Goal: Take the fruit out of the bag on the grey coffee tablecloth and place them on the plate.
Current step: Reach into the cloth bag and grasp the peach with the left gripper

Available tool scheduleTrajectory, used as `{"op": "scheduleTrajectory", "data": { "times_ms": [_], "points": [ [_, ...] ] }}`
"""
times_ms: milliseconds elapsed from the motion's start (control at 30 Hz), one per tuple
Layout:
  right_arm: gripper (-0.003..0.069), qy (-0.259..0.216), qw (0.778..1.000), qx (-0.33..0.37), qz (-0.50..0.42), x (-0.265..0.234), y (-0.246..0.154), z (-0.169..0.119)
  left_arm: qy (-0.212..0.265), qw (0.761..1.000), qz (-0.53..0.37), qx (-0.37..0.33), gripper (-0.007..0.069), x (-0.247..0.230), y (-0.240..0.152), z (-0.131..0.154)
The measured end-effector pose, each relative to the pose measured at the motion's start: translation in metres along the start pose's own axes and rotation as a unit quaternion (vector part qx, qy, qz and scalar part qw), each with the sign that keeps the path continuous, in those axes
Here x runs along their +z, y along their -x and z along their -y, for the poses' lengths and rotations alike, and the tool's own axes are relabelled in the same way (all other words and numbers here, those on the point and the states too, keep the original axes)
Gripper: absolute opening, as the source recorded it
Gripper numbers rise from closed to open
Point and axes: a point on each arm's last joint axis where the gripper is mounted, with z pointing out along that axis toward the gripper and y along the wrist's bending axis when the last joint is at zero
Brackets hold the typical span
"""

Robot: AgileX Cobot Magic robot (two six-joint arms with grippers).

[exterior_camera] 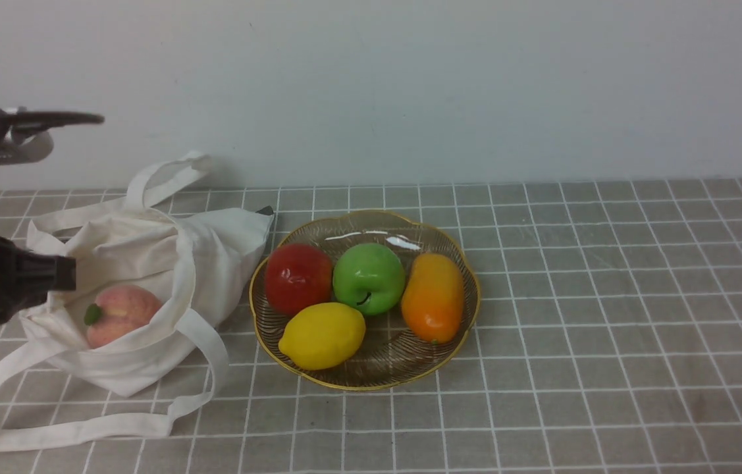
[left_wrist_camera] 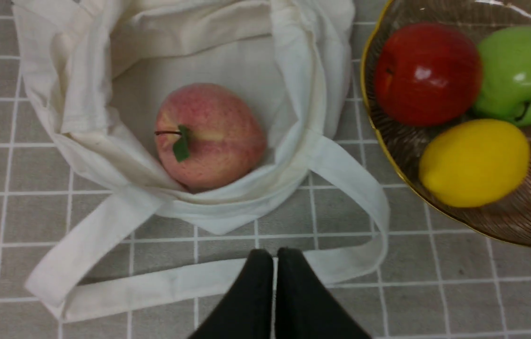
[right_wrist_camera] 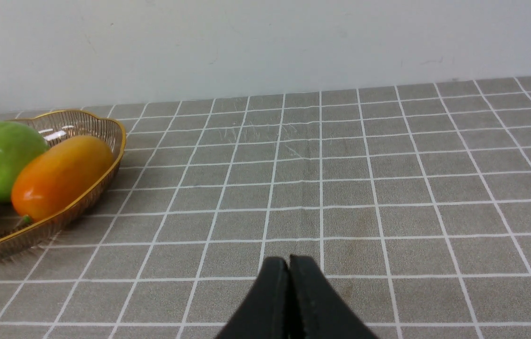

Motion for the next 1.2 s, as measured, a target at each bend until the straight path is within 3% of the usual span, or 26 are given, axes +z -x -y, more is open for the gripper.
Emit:
{"op": "scheduleTrajectory", "data": {
  "times_ms": [367, 467, 600, 633, 700, 733, 833, 967, 1200],
  "points": [
    [-0.0015, 0.000, 1.000, 0.000, 0.000, 0.000, 0.000, 0.000, 0.004, 0.996, -0.078, 0.039, 0.0011, 0.070, 0.039, -0.008],
    [-0.0015, 0.000, 1.000, 0.000, 0.000, 0.000, 0.000, 0.000, 0.003, 0.994, -0.094, 0.052, 0.0087, 0.091, 0.045, -0.010],
    [-0.0015, 0.000, 1.000, 0.000, 0.000, 0.000, 0.000, 0.000, 0.004, 0.993, -0.103, 0.062, 0.0267, 0.114, 0.045, -0.012],
    [-0.0015, 0.000, 1.000, 0.000, 0.000, 0.000, 0.000, 0.000, 0.004, 0.993, -0.102, 0.063, 0.0279, 0.115, 0.045, -0.012],
    [-0.0015, 0.000, 1.000, 0.000, 0.000, 0.000, 0.000, 0.000, 0.005, 0.993, -0.104, 0.063, 0.0444, 0.128, 0.044, -0.014],
    [-0.0015, 0.000, 1.000, 0.000, 0.000, 0.000, 0.000, 0.000, 0.005, 0.993, -0.104, 0.063, 0.0444, 0.128, 0.044, -0.014],
    [-0.0015, 0.000, 1.000, 0.000, 0.000, 0.000, 0.000, 0.000, 0.008, 0.993, -0.104, 0.062, 0.0594, 0.147, 0.043, -0.016],
    [-0.0015, 0.000, 1.000, 0.000, 0.000, 0.000, 0.000, 0.000, 0.010, 0.992, -0.110, 0.060, 0.0668, 0.165, 0.040, -0.018],
    [-0.0015, 0.000, 1.000, 0.000, 0.000, 0.000, 0.000, 0.000, 0.009, 0.990, -0.134, 0.054, 0.0664, 0.188, 0.031, -0.020]
  ]
}}
